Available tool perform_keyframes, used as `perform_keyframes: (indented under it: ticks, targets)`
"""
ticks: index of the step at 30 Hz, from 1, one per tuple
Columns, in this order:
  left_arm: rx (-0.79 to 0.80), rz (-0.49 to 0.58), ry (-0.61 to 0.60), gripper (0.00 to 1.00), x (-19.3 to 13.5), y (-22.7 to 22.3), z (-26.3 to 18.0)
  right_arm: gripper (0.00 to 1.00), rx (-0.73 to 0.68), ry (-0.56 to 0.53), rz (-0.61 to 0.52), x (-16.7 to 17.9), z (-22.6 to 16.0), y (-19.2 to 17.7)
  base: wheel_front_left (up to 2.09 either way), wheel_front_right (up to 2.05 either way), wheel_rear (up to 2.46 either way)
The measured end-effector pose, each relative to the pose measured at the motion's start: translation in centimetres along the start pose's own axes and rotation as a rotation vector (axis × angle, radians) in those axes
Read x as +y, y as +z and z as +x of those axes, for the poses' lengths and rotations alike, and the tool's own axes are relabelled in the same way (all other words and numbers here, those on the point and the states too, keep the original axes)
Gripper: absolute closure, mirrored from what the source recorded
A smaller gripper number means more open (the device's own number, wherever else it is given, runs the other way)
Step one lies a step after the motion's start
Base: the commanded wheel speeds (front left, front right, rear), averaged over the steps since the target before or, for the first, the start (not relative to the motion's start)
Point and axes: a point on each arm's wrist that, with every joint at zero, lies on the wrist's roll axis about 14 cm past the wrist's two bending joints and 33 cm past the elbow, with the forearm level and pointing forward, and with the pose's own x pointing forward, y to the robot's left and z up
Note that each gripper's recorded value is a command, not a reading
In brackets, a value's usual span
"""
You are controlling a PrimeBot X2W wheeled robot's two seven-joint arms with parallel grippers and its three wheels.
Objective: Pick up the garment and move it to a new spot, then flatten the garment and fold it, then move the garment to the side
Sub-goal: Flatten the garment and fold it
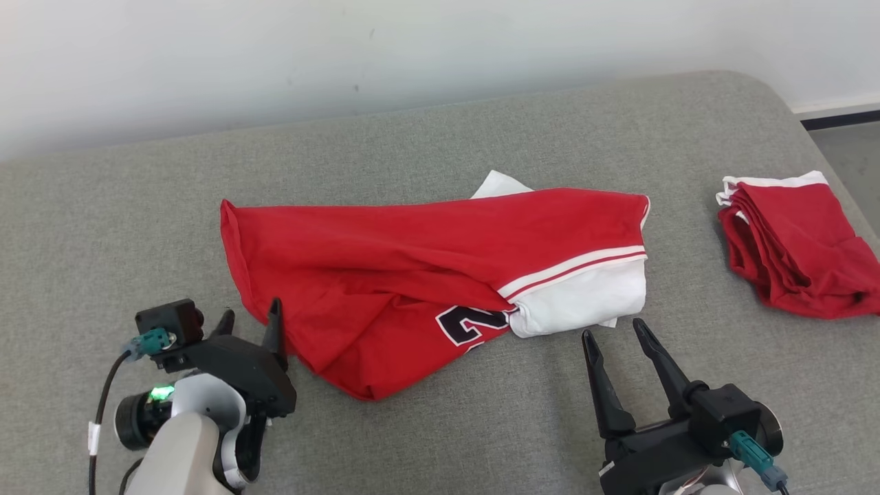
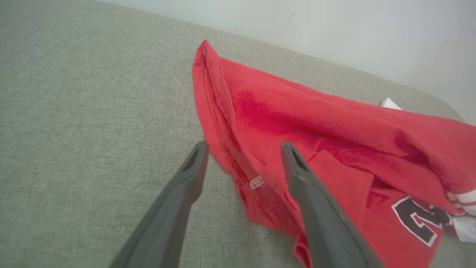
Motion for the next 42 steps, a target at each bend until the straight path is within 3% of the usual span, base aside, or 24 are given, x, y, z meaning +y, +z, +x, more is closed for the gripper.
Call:
perform_keyframes:
  ticks: [11, 12, 13, 14, 15, 16, 26, 35, 42]
  targets:
    - [0.104, -0.020, -0.020, 0.01, -1.1, -2.1, -0.2, 0.00, 0.005, -0.031, 0.009, -1.0, -0.4, -0.4, 0.00, 0.00, 0.00]
    - [0.110, -0.016, -0.018, 0.15, -1.0, -2.2, -0.2, 0.00, 0.006, -0.033, 0.009, -1.0, -0.4, -0.5, 0.00, 0.00, 0.00]
    - [0.114, -0.014, -0.015, 0.15, -0.9, -2.2, -0.2, 0.00, 0.007, -0.034, 0.009, -1.1, -0.4, -0.5, 0.00, 0.00, 0.00]
    - [0.124, -0.009, -0.015, 0.58, -0.9, -2.4, -0.1, 0.00, 0.007, -0.035, 0.008, -1.1, -0.4, -0.5, 0.00, 0.00, 0.00]
    - [0.125, -0.007, -0.016, 0.66, -0.9, -2.4, -0.1, 0.00, 0.006, -0.037, 0.010, -1.1, -0.4, -0.5, 0.00, 0.00, 0.00]
    - [0.125, -0.005, -0.018, 1.00, -0.9, -2.4, -0.1, 0.00, 0.005, -0.039, 0.011, -1.2, -0.4, -0.5, 0.00, 0.00, 0.00]
    - [0.027, -0.063, -0.058, 1.00, -1.5, 0.0, -0.7, 0.00, -0.002, -0.036, 0.012, -1.2, -0.2, -0.3, 0.00, 0.00, 0.00]
    - [-0.129, -0.475, -0.210, 1.00, -2.9, 4.2, -4.8, 0.00, -0.015, -0.009, 0.015, -0.2, 0.0, 0.0, 0.00, 0.00, 0.00]
    - [-0.079, -0.535, -0.188, 1.00, -1.7, 2.7, -8.0, 0.00, -0.011, -0.005, 0.017, -0.1, 0.0, -0.1, 0.00, 0.00, 0.00]
